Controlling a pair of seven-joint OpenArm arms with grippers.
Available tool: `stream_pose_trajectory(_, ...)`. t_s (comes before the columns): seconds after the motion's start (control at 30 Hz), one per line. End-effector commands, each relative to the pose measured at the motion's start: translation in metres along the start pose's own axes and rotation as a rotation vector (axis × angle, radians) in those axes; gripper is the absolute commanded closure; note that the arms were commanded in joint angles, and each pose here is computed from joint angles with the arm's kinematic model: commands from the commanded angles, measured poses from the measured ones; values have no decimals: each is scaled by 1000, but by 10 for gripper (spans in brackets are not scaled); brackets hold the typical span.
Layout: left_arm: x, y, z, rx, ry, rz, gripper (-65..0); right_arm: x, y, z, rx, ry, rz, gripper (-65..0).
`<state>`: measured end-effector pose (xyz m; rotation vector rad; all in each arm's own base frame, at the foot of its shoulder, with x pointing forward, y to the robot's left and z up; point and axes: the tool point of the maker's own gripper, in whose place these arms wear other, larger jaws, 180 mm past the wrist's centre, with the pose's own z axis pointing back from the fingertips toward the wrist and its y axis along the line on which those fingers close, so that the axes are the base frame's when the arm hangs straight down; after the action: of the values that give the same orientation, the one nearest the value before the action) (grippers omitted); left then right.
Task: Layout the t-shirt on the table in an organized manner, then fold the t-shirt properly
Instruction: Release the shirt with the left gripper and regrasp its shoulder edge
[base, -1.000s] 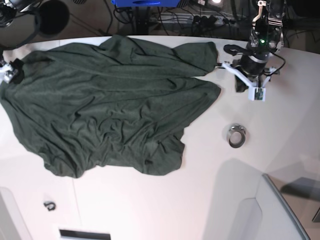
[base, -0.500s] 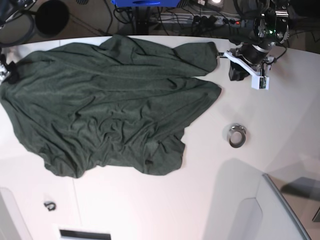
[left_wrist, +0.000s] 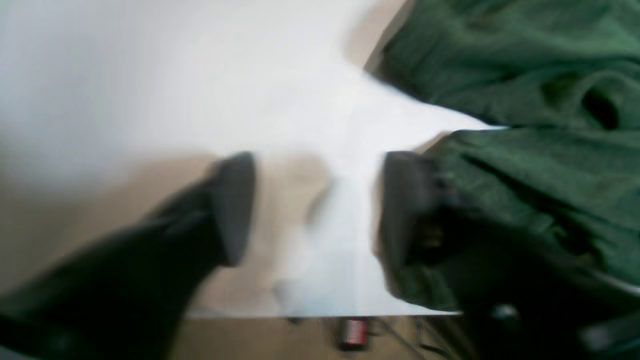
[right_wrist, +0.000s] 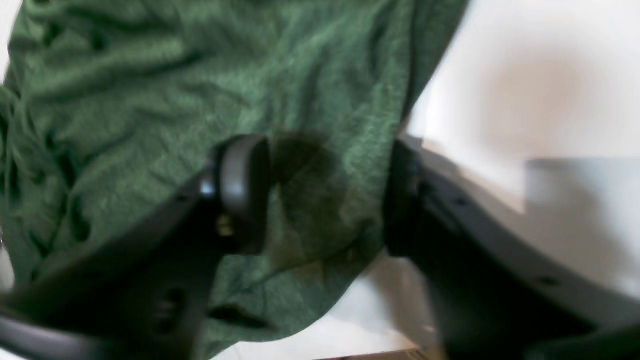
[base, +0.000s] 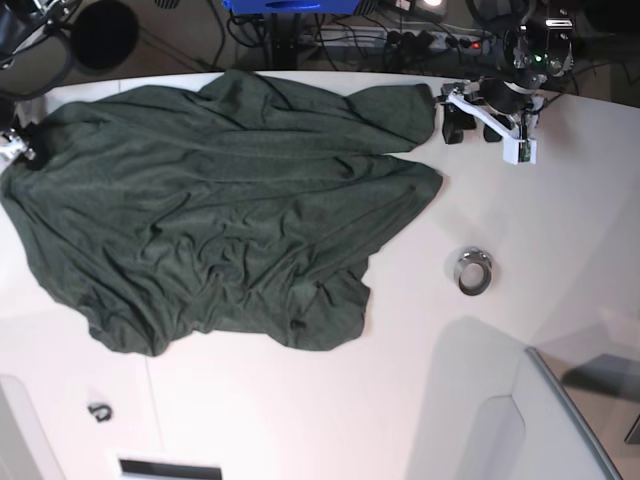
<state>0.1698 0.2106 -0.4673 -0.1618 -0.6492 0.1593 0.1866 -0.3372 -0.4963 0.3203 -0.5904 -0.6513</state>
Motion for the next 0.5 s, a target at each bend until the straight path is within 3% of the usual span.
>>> stream_pose_trajectory(0.0, 3, 0, 2, -15, -17, 29, -479, -8, -4, 0, -22, 59, 21, -188)
stream_pose_trajectory(0.1, 5, 9, 1, -24, -68, 125, -522, -10, -4, 0, -22, 67, 24, -9)
stream_pose_trajectory(0.27, 19, -13, 2, -161, -145, 82, -522, -11, -4, 0, -23, 70, 25, -5)
stream_pose_trajectory(0.47, 31, -31, -18, -204, -171, 130, -520, -11, -4, 1, -24, 70, 26, -6)
